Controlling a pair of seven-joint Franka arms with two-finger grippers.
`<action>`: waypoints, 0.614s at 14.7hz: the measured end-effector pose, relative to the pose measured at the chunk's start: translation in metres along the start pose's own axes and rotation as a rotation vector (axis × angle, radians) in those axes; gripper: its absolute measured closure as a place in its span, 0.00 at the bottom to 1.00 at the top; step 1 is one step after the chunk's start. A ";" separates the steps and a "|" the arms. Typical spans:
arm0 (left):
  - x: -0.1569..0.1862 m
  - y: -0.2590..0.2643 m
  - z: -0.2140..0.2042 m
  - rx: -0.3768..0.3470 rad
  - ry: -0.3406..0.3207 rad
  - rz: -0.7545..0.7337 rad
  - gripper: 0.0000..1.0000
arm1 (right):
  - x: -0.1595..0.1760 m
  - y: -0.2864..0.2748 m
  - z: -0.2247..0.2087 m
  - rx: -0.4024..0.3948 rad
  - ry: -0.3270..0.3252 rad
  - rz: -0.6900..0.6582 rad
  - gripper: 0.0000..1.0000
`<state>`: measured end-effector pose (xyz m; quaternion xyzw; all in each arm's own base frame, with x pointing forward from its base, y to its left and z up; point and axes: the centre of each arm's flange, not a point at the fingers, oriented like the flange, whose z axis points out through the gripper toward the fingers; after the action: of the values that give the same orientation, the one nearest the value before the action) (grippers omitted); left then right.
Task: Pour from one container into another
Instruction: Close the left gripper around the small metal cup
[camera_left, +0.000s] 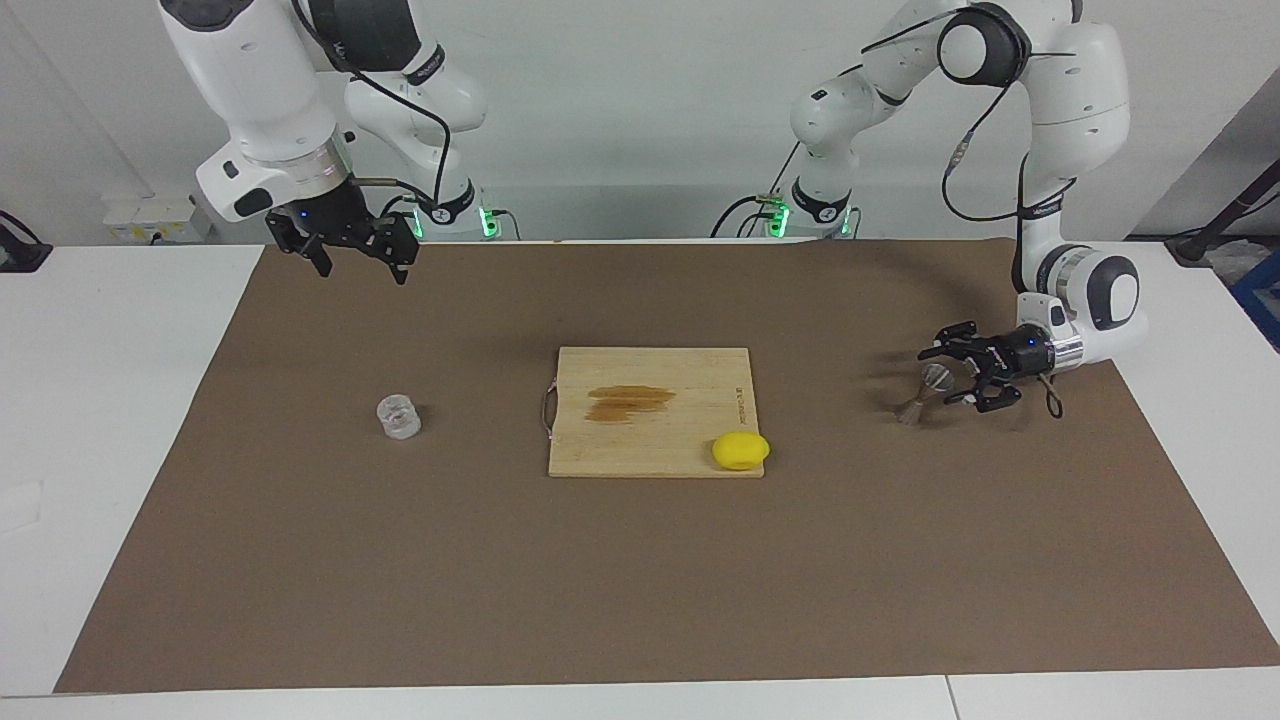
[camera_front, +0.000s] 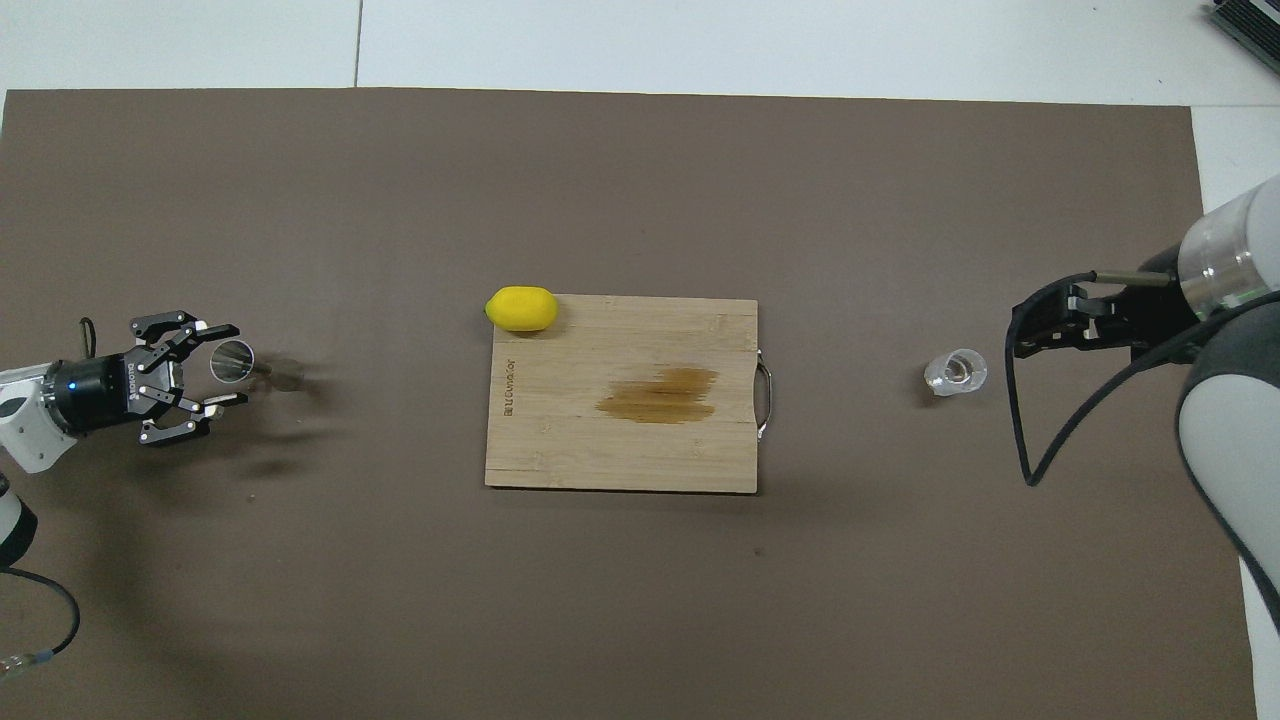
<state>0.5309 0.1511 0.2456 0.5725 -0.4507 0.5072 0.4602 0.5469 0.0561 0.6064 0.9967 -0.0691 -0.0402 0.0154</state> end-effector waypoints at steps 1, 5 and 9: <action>0.000 0.000 0.000 0.002 -0.001 0.000 0.21 | 0.000 0.000 0.000 0.000 0.000 0.000 0.00; 0.000 0.000 -0.001 0.003 -0.001 0.001 0.30 | 0.000 0.000 0.000 0.000 0.000 0.000 0.00; 0.000 0.000 -0.001 0.005 -0.002 0.001 0.49 | 0.000 0.000 0.000 0.000 0.000 0.000 0.00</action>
<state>0.5312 0.1518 0.2453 0.5738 -0.4503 0.5079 0.4582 0.5469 0.0561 0.6064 0.9967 -0.0691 -0.0402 0.0154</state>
